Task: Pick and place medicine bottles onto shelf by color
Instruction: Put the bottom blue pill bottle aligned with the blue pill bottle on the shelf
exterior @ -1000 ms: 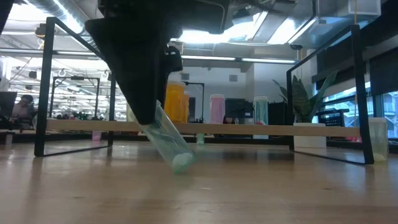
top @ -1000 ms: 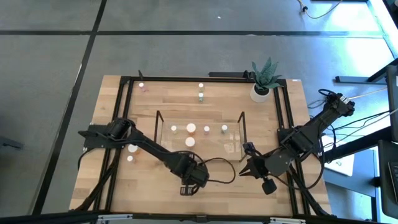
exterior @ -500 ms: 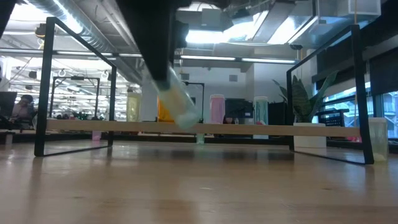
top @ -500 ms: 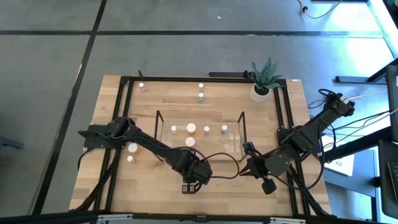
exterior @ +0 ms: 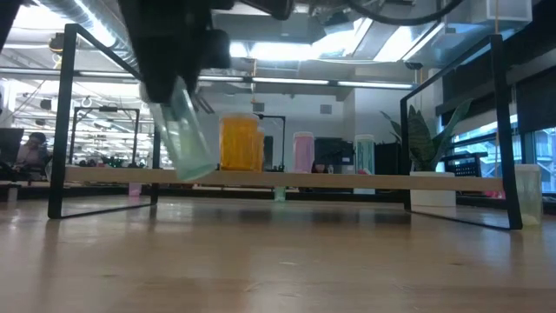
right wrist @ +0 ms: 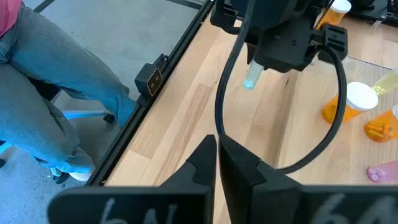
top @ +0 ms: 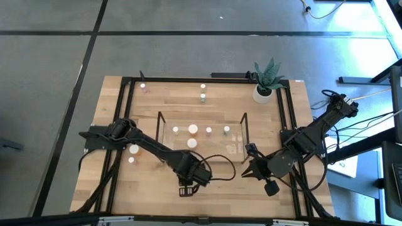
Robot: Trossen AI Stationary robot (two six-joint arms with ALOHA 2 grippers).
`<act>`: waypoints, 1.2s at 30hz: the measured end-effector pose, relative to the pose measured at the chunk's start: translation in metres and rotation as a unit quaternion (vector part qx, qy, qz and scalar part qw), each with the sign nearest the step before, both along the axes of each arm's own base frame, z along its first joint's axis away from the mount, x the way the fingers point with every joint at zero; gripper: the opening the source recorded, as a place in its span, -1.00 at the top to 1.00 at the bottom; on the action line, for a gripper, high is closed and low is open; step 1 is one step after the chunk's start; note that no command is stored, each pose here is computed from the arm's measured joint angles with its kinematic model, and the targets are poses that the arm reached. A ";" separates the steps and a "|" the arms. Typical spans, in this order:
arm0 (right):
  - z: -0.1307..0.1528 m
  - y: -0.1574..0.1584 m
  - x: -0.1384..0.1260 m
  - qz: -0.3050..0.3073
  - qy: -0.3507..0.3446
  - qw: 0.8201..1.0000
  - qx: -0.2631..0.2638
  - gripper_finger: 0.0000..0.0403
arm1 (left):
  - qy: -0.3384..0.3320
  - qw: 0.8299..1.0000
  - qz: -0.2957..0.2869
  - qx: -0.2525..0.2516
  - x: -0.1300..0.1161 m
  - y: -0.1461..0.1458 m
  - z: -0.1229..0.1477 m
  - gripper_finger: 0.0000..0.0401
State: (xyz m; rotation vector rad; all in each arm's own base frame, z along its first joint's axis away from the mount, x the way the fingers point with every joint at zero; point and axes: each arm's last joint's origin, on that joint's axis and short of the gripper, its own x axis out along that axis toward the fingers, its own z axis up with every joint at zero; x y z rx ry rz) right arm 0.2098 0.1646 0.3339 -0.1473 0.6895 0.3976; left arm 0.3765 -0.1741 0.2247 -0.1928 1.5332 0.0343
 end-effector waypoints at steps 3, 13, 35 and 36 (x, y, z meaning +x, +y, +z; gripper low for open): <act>0.000 0.000 0.000 0.000 0.000 1.000 0.000 0.89 | 0.024 1.000 0.017 -0.001 -0.005 -0.003 0.000 0.47; 0.001 0.000 0.000 0.000 -0.003 1.000 0.003 0.89 | 0.118 0.993 0.012 -0.029 -0.013 -0.020 -0.028 0.47; 0.001 0.001 0.001 0.000 -0.007 1.000 0.006 0.89 | 0.132 0.991 0.016 -0.032 -0.011 -0.022 -0.038 0.45; 0.001 0.001 0.001 0.000 -0.007 1.000 0.006 0.89 | 0.131 0.991 0.016 -0.032 -0.011 -0.022 -0.038 0.45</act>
